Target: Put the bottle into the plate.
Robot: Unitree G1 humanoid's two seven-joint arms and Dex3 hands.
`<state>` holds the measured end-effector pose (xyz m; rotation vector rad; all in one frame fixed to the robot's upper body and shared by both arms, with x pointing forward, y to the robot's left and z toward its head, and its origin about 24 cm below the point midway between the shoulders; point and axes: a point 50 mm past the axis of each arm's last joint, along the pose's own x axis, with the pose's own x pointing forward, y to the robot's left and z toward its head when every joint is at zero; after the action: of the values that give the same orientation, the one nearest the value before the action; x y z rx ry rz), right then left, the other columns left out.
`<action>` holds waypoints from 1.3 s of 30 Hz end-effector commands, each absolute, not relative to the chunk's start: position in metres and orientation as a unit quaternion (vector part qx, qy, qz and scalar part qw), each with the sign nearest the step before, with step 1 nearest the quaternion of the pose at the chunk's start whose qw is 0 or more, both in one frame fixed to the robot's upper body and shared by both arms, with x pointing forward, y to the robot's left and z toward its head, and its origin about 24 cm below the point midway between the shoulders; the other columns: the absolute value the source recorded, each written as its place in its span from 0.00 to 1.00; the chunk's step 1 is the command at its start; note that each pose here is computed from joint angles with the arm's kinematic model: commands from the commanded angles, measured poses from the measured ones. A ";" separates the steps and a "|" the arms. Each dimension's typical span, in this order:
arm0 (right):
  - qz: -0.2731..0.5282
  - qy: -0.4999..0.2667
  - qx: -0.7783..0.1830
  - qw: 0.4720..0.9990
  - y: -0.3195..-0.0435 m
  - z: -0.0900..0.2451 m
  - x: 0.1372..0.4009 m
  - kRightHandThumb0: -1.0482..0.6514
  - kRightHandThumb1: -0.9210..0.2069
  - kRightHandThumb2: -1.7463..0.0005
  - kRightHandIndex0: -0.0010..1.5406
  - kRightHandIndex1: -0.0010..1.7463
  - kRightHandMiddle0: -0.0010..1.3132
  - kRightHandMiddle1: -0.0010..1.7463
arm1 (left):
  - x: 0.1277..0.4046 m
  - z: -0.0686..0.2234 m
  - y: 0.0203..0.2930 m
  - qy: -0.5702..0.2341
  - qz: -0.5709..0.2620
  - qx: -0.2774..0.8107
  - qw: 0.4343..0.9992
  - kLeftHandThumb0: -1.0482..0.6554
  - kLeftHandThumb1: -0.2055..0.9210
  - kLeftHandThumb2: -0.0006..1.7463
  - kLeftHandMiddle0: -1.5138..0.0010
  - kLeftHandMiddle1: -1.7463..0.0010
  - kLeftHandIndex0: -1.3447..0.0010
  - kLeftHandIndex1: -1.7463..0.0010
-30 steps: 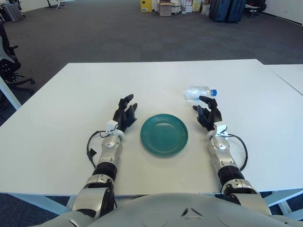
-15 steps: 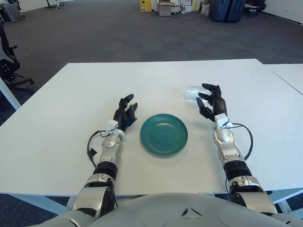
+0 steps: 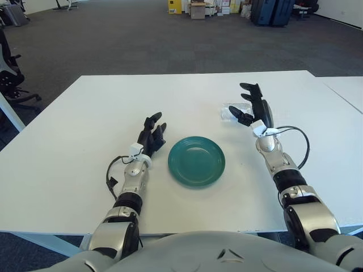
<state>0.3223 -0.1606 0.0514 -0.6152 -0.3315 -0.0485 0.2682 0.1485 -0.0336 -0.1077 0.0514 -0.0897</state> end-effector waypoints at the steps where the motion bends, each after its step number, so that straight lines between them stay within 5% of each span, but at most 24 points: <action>1: -0.015 -0.165 -0.334 0.928 -0.159 0.056 0.331 0.19 0.00 0.72 0.24 0.13 0.00 0.38 | 0.269 -0.036 0.145 0.037 -0.047 -0.056 0.997 0.16 1.00 0.51 0.67 1.00 1.00 0.54; 8: 0.026 -0.155 -0.415 0.896 -0.155 0.052 0.345 0.15 0.00 0.70 0.20 0.07 0.00 0.33 | 0.270 -0.035 0.143 0.035 -0.046 -0.058 0.997 0.16 1.00 0.51 0.67 1.00 1.00 0.55; 21: 0.126 -0.065 -0.604 0.784 -0.166 0.042 0.364 0.02 0.00 0.63 0.01 0.00 0.00 0.09 | 0.269 -0.033 0.140 0.025 -0.045 -0.060 0.997 0.15 1.00 0.51 0.67 1.00 1.00 0.55; 39: 0.182 0.002 -0.664 0.725 -0.165 0.025 0.362 0.01 0.00 0.64 0.00 0.00 0.00 0.09 | 0.266 -0.023 0.143 -0.012 -0.038 -0.064 0.997 0.15 1.00 0.51 0.67 1.00 1.00 0.54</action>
<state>0.3548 -0.1700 0.0167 -1.4258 0.0125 0.3908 0.2650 0.1403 -0.0297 -0.1329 0.0183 -0.0851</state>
